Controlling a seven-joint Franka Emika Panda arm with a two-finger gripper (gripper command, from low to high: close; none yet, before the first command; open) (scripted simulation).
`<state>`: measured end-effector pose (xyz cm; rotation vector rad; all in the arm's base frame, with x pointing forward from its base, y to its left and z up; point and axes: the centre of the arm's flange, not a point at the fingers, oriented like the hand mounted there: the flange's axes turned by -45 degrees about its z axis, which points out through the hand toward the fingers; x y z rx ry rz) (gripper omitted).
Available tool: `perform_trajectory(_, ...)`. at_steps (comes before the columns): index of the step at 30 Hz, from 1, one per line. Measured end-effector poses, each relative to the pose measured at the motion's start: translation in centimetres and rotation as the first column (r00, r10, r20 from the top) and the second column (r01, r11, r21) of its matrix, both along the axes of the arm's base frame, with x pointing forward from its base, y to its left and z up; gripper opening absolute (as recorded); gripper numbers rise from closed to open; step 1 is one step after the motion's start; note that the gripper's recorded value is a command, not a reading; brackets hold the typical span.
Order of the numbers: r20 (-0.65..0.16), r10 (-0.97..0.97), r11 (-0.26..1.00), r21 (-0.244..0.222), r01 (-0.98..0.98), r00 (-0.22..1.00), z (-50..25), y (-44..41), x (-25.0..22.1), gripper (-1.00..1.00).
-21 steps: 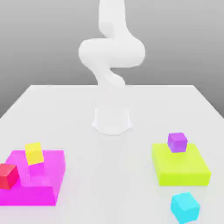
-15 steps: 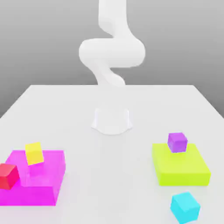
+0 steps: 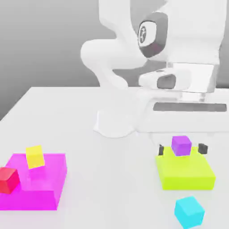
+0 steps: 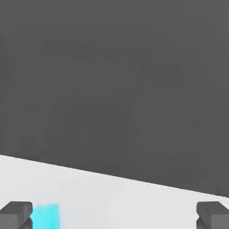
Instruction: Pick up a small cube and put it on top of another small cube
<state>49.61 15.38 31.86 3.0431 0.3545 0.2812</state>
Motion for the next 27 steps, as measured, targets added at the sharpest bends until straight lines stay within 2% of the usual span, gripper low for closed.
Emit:
perform_trajectory(6,-0.156,0.061,0.998,0.032,-0.057,0.986,-10.1,3.5,-2.5,0.0)
perform_trajectory(11,-0.187,0.075,0.997,0.044,-0.068,0.98,-17.2,4.4,-3.3,0.0)
perform_trajectory(12,-0.187,0.075,0.997,0.044,-0.068,0.979,-18.2,4.4,-3.3,-1.0)
perform_trajectory(18,-0.187,0.076,0.997,0.044,-0.069,0.979,-18.6,4.4,-3.4,-1.0)
perform_trajectory(23,-0.187,0.075,0.997,0.045,-0.068,0.979,-13.5,4.4,-3.3,-1.0)
perform_trajectory(27,-0.184,-0.21,0.976,0.018,0.217,0.96,-10.4,-4.1,-0.3,-1.0)
